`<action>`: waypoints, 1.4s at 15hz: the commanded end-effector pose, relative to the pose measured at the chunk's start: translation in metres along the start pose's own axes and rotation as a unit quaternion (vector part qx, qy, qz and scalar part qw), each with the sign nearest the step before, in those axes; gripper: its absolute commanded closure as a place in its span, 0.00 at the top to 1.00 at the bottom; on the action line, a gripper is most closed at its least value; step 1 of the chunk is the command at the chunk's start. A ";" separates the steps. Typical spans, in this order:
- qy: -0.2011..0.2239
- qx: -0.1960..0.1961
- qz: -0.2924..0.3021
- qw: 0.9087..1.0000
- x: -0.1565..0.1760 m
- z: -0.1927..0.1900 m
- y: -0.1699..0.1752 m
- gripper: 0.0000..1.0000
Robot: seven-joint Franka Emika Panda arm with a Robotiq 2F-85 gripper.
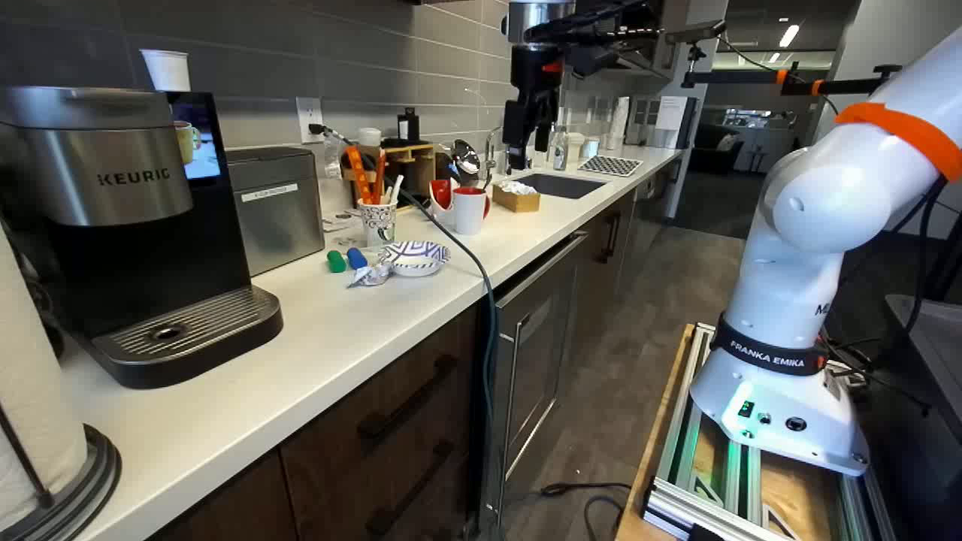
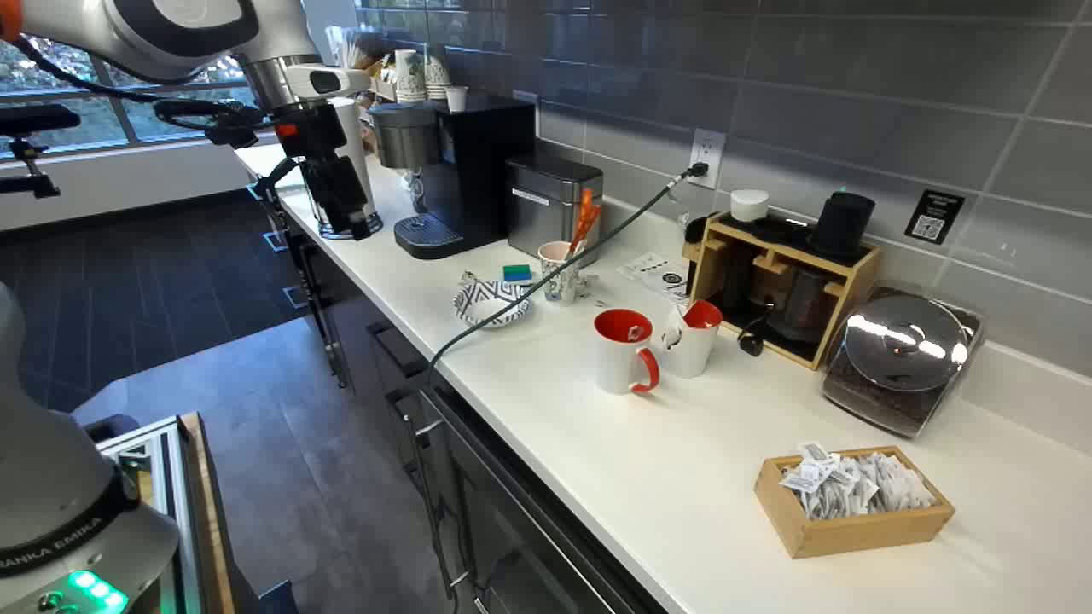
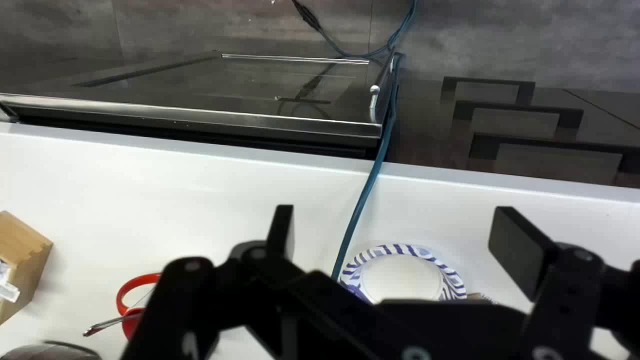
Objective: Open the coffeemaker.
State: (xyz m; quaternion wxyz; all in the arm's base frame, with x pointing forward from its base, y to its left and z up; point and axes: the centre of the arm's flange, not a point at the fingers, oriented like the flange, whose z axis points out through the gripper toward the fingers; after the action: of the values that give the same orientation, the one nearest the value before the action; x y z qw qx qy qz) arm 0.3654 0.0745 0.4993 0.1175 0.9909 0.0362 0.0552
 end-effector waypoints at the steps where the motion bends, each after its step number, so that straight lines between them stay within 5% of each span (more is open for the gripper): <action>1: 0.000 0.000 0.000 1.000 0.000 0.000 0.000 1.00; 10: 0.000 0.000 0.000 1.000 0.000 0.000 0.000 1.00; 13: 0.086 -0.009 -0.065 0.994 0.018 -0.010 -0.043 1.00; 17: 0.155 0.002 -0.167 0.974 0.031 -0.035 -0.120 1.00; 21: 0.190 0.008 -0.274 0.943 0.044 -0.067 -0.170 1.00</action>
State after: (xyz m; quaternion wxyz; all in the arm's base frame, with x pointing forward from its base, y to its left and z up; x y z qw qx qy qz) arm 0.3710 0.2262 0.5153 0.1117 0.9374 0.2584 0.2051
